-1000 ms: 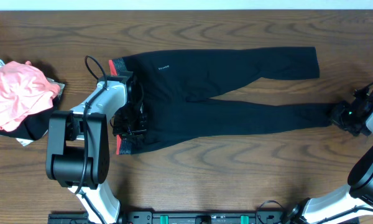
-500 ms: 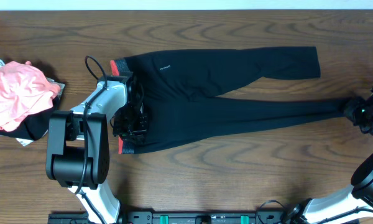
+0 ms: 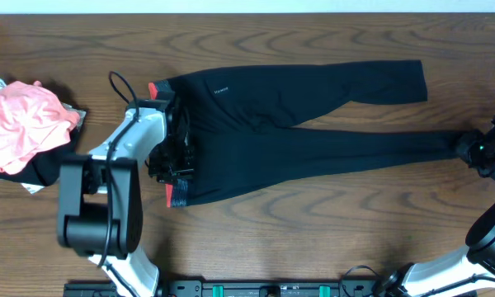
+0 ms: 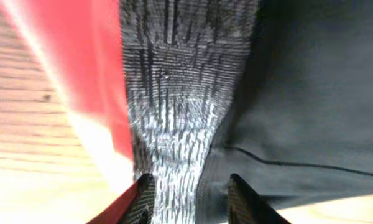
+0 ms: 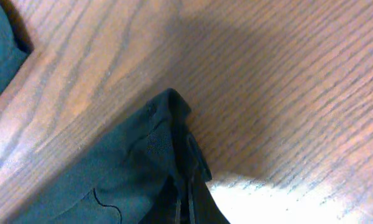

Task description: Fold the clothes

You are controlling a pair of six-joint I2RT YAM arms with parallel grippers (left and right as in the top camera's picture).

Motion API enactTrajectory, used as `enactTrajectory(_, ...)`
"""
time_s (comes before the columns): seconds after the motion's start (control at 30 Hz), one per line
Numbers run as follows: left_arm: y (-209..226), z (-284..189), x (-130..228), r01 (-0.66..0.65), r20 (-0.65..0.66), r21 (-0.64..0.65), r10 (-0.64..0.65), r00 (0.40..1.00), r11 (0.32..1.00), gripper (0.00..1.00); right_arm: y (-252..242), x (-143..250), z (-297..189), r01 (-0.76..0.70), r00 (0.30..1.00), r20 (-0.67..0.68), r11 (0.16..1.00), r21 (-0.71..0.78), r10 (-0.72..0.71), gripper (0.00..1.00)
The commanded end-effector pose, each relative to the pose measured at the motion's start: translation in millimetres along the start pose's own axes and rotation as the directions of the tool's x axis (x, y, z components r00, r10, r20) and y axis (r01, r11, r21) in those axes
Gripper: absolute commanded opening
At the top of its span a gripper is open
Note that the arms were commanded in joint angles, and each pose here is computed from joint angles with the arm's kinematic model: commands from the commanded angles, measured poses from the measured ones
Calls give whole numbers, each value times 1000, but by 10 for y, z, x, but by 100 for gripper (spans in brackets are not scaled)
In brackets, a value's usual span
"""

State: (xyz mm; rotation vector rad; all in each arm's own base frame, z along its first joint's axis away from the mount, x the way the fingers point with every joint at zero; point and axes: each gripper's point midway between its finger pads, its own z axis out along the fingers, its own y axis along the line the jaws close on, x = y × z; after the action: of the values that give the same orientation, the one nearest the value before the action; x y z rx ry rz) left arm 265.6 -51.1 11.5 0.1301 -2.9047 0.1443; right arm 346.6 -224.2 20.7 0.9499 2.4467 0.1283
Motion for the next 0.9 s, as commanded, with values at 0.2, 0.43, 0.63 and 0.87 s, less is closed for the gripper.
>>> enactTrajectory(0.2,191,-283,3,113,109,-101,-102,989,988,40,-51,-7,-17,-19,1000,-14,1000,16,19,1)
enactTrajectory(0.43,260,-181,235,185,29,-124,-183,983,975,55,-56,38,-18,-22,999,-32,1000,19,23,1)
enactTrajectory(0.63,351,31,290,237,25,-120,-235,972,964,68,-57,43,-18,-23,999,-34,1000,19,24,1)
enactTrajectory(0.87,195,307,376,194,-25,6,-193,981,981,70,-57,43,-18,-23,999,-34,1000,19,24,1)
